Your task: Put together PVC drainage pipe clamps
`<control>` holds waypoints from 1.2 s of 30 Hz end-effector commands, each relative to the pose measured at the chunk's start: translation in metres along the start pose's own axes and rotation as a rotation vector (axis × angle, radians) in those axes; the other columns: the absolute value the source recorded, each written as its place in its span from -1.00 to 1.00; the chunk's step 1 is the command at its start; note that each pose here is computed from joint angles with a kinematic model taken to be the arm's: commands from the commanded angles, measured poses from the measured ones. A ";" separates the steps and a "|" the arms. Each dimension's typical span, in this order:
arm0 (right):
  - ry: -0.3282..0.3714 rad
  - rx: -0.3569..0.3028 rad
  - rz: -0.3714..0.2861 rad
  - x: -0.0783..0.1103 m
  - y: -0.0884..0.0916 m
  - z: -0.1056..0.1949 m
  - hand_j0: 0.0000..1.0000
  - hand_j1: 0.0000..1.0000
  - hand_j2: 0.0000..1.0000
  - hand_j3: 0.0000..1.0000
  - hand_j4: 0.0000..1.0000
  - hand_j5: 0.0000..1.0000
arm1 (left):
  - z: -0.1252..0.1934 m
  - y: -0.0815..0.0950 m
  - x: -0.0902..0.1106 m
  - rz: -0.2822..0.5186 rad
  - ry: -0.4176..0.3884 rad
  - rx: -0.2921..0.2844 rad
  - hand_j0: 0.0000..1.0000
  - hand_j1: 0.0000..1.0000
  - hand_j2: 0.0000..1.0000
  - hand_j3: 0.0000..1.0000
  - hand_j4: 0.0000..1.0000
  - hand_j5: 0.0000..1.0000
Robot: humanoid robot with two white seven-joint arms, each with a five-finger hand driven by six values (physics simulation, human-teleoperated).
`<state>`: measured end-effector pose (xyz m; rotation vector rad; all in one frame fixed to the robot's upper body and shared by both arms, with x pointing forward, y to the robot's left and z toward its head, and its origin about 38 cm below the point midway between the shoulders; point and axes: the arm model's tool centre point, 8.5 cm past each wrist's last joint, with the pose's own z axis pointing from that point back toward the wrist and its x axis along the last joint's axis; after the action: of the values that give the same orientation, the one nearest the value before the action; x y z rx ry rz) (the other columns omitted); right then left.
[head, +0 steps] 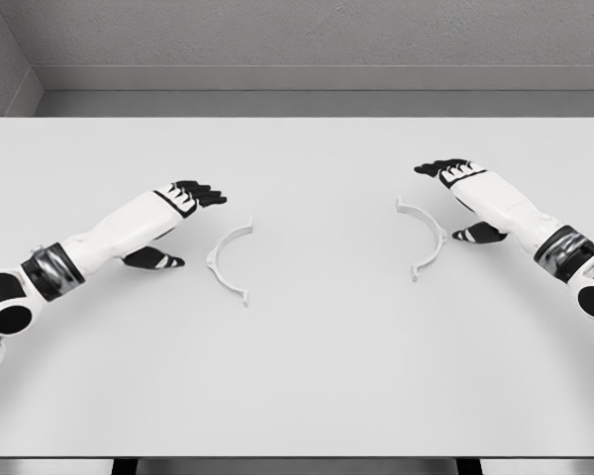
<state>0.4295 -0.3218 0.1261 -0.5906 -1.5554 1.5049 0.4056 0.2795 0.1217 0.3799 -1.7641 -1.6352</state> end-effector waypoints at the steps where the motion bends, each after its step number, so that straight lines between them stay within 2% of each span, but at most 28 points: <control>1: 0.008 0.004 -0.010 -0.003 0.003 0.001 1.00 1.00 1.00 1.00 1.00 1.00 | 0.000 -0.001 0.000 0.007 0.000 0.002 1.00 1.00 1.00 1.00 1.00 1.00; 10: -0.008 -0.004 -0.018 0.004 0.004 -0.004 1.00 1.00 1.00 1.00 1.00 1.00 | -0.015 -0.008 0.009 0.026 -0.021 0.018 1.00 1.00 1.00 1.00 1.00 1.00; 21: -0.023 0.005 -0.025 0.012 0.009 -0.011 1.00 1.00 1.00 1.00 1.00 1.00 | -0.017 -0.010 0.008 0.034 -0.016 0.022 1.00 1.00 1.00 1.00 1.00 1.00; 27: -0.025 0.000 -0.029 0.013 0.008 -0.013 1.00 1.00 1.00 1.00 1.00 1.00 | -0.027 -0.015 0.016 0.055 -0.034 0.039 1.00 1.00 1.00 1.00 1.00 1.00; 36: -0.042 0.007 -0.035 0.025 0.011 -0.026 1.00 1.00 1.00 1.00 1.00 1.00 | -0.039 -0.016 0.025 0.067 -0.057 0.058 1.00 1.00 1.00 1.00 1.00 1.00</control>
<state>0.4364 -0.2885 0.1206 -0.5379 -1.5840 1.5083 0.4093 0.2347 0.1113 0.3075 -1.8395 -1.5766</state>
